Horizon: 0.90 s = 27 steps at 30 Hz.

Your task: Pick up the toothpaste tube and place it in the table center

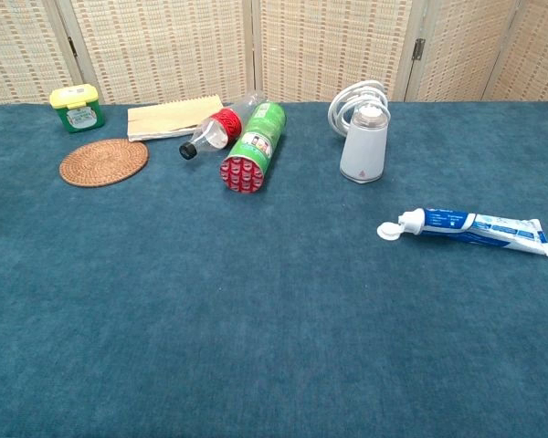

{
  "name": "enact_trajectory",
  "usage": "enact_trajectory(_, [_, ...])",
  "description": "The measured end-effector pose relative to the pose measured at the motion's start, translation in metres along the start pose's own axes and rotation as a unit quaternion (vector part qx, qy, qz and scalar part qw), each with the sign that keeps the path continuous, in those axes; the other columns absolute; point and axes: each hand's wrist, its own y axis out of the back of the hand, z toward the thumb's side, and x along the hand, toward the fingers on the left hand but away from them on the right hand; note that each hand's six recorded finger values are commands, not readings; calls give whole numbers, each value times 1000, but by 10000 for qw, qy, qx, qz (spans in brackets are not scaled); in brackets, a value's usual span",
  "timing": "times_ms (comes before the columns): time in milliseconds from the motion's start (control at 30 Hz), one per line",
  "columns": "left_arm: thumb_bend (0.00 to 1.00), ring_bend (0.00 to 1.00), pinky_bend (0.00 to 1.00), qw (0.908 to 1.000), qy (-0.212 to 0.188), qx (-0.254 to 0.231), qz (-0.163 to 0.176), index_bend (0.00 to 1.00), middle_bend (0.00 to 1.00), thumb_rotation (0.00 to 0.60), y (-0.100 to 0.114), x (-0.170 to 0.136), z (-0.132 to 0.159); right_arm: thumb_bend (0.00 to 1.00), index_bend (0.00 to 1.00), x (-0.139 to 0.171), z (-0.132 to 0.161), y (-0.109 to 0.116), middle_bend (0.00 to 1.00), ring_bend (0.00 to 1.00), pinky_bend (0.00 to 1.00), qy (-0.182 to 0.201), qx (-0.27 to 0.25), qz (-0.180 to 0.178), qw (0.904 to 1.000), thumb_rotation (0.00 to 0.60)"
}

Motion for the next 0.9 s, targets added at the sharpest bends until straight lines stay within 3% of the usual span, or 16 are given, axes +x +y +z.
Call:
enact_trajectory(367, [70, 0, 139, 9999, 80, -58, -58, 123, 0, 600, -1, -8, -5, 211, 149, -66, 21, -36, 294, 192, 264, 230, 206, 749, 9967, 600])
enact_trajectory(900, [70, 0, 139, 9997, 193, -99, -148, 135, 0, 600, -4, -13, -12, 180, 275, -114, 15, -80, 344, 250, 318, 1, 368, 1138, 9928, 600])
